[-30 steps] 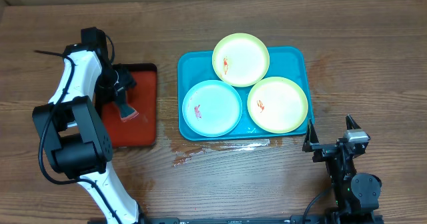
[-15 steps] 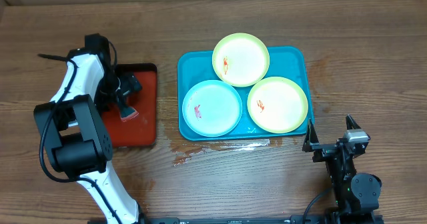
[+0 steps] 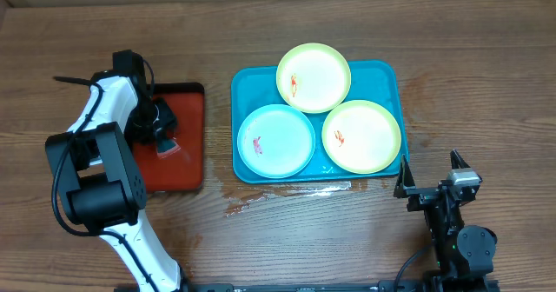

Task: Clean dirty plates on tray and stack at the side
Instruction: 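Dip and rub the held sponge in the red water with left gripper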

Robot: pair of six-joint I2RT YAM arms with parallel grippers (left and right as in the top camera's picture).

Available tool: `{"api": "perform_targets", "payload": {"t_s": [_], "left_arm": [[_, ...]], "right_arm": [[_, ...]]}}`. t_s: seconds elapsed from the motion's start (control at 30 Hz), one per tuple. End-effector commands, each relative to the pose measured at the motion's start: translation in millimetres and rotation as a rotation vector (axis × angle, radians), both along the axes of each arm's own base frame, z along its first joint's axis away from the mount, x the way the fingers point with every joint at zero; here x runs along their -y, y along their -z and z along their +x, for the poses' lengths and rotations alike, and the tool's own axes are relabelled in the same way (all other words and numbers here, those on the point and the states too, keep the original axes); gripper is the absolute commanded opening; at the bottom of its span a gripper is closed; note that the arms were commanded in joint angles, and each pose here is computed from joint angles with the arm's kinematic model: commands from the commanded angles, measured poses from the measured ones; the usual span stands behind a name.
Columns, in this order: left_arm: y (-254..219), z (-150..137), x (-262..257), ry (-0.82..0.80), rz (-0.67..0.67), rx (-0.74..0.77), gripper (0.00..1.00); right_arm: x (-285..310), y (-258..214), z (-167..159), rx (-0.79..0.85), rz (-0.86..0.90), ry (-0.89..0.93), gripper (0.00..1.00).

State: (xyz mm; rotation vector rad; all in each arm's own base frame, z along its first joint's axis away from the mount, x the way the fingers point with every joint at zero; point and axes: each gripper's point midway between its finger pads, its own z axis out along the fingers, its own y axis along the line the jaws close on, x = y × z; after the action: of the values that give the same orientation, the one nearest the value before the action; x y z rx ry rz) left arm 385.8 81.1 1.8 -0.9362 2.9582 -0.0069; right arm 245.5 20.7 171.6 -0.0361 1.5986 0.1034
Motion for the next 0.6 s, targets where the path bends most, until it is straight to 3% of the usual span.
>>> {"api": "perform_targets", "payload": {"t_s": [0.0, 0.03, 0.07, 0.17, 0.2, 0.23, 0.27, 0.5, 0.57], "left_arm": [[8, -2, 3, 0.014, -0.005, -0.012, 0.19], [8, -1, -1, 0.014, 0.013, -0.009, 0.08], [8, 1, -5, 0.012, 0.036, -0.005, 0.04], [7, 6, -11, 0.011, 0.070, 0.014, 0.08], [7, 8, -11, 0.010, 0.070, 0.023, 0.29], [7, 10, -11, 0.010, 0.071, 0.032, 0.80], [7, 11, -12, 0.010, 0.073, 0.036, 1.00], [6, 21, -14, 0.009, 0.081, 0.077, 0.99], [6, 24, -14, 0.008, 0.083, 0.087, 0.73]], "right_arm": [[-1, 2, 0, 0.004, -0.004, -0.004, 1.00], [-1, 2, 0, 0.004, -0.004, -0.004, 1.00], [-1, 2, 0, 0.003, -0.004, -0.004, 1.00], [-1, 2, 0, 0.004, -0.004, -0.004, 1.00], [-1, 2, 0, 0.004, -0.004, -0.004, 1.00], [-1, 2, 0, 0.004, -0.004, -0.004, 1.00], [-1, 2, 0, 0.004, -0.004, -0.005, 1.00], [-1, 2, 0, 0.004, -0.004, -0.004, 1.00], [-1, 2, 0, 0.003, -0.004, -0.004, 1.00]]}}
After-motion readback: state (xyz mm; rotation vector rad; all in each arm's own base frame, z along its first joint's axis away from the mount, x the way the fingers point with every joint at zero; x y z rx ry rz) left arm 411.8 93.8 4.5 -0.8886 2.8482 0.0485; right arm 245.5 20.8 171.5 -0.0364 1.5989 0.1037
